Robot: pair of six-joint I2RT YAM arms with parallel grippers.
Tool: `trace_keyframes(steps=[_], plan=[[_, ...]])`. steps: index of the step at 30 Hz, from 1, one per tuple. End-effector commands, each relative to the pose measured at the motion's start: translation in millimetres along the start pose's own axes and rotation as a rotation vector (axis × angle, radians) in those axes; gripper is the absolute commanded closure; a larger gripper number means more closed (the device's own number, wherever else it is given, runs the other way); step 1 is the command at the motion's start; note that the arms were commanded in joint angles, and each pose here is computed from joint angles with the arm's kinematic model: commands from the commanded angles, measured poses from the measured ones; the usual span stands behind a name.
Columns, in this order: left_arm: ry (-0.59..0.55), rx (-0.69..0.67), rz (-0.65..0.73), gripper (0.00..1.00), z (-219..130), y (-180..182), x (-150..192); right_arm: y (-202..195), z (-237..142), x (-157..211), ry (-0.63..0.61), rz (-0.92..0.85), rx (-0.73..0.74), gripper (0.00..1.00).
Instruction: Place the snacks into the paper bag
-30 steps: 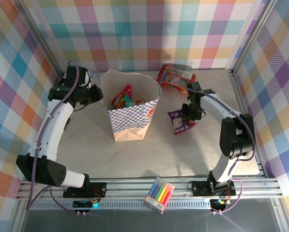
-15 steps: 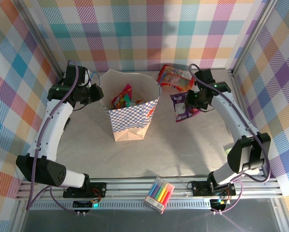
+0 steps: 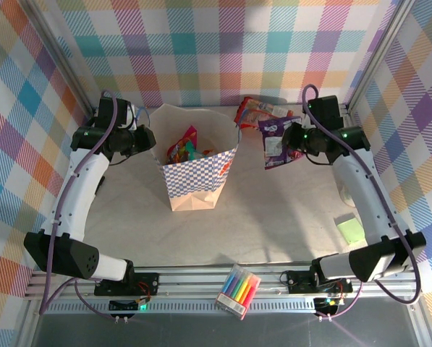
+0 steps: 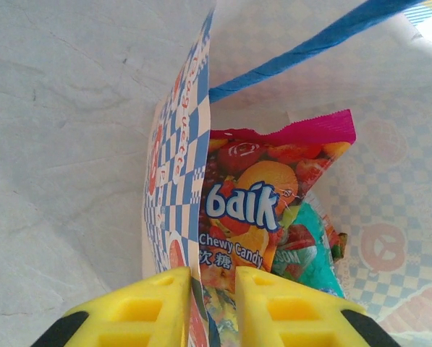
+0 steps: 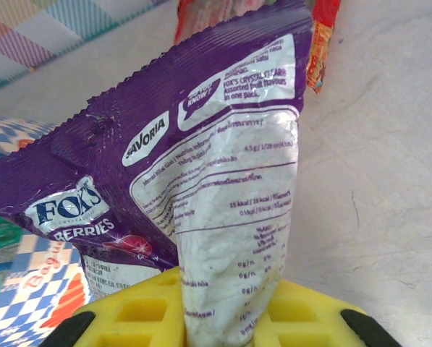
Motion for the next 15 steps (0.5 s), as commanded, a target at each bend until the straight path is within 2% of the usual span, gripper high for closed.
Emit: trace_keyframes(steps=[1,15], plan=[[-0.028,0.025,-0.001,0.76,-3.9,-2.4,-7.1,20.5,-27.2,-11.1,-0.082,0.007,-0.111,0.79],[-0.041,0.044,-0.004,0.76,-5.0,-4.4,-8.1,75.5,-72.6,-18.3,-0.157,-0.069,-0.289,0.81]])
Point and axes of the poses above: each hand's point on the last joint's axis, 136 mm out from that joint toward the fingers, its own z axis out along the fingers, its own y axis along the line the jaws close on, x = y × z, the point moved 6 cm from there along -z, back along the fingers, and after that the axes turned 11 degrees about z, right-handed, at the moved point
